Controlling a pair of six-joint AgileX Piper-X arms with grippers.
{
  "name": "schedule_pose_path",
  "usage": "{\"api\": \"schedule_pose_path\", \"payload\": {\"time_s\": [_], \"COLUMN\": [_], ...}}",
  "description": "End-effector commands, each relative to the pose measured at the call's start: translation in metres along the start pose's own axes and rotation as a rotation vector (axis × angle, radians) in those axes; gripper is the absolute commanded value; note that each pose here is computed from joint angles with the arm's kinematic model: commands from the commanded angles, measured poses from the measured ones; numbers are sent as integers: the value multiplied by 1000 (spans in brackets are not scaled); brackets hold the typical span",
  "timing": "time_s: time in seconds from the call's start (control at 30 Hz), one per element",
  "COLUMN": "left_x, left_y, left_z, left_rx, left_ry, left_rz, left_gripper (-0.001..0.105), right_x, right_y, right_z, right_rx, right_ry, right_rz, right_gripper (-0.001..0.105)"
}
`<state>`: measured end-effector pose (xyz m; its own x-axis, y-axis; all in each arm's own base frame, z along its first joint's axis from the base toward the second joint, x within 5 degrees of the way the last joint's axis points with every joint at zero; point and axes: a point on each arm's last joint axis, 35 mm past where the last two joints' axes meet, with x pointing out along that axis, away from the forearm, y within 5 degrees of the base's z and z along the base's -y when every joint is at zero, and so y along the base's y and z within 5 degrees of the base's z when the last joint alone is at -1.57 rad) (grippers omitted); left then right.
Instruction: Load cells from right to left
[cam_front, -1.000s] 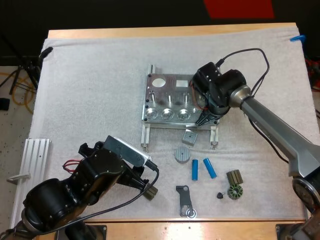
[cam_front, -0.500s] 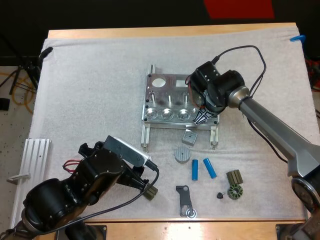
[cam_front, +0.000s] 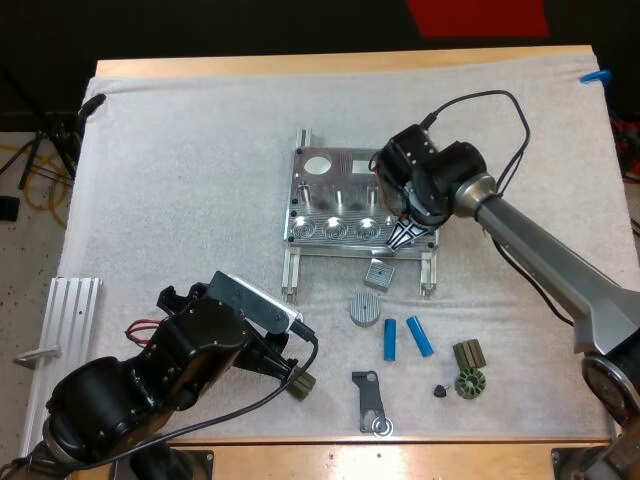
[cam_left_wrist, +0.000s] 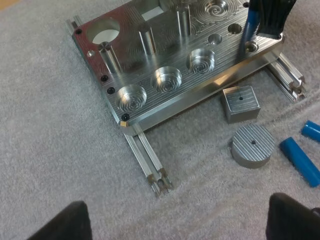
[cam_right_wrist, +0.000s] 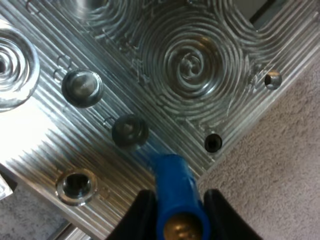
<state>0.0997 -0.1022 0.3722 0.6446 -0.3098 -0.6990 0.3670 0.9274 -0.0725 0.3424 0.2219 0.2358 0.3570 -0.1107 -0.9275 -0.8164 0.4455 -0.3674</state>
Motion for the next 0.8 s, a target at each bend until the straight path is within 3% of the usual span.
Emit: {"api": "schedule_pose_path", "payload": {"time_s": [0.0, 0.33, 0.43, 0.6, 0.77], "left_x": [-4, -4, -4, -4, -4], "left_y": [1, 1, 1, 1, 1], "left_z": [3, 3, 3, 3, 3], "left_rx": [-5, -5, -5, -5, -2], "left_ry": [-22, -22, -22, -22, -22], "left_rz": [5, 5, 5, 5, 5], "left_gripper": [69, 69, 69, 69, 69], "right_x": [4, 6, 6, 6, 2], "right_y": [-10, -15, -15, -14, -16], "right_z": [-5, -11, -12, -11, -11], "right_rx": [11, 19, 27, 45, 62], "right_ry": [65, 97, 101, 88, 71], "right_rz": [-102, -100, -98, -78, -88], "right_gripper": [15, 15, 21, 40, 42]}}
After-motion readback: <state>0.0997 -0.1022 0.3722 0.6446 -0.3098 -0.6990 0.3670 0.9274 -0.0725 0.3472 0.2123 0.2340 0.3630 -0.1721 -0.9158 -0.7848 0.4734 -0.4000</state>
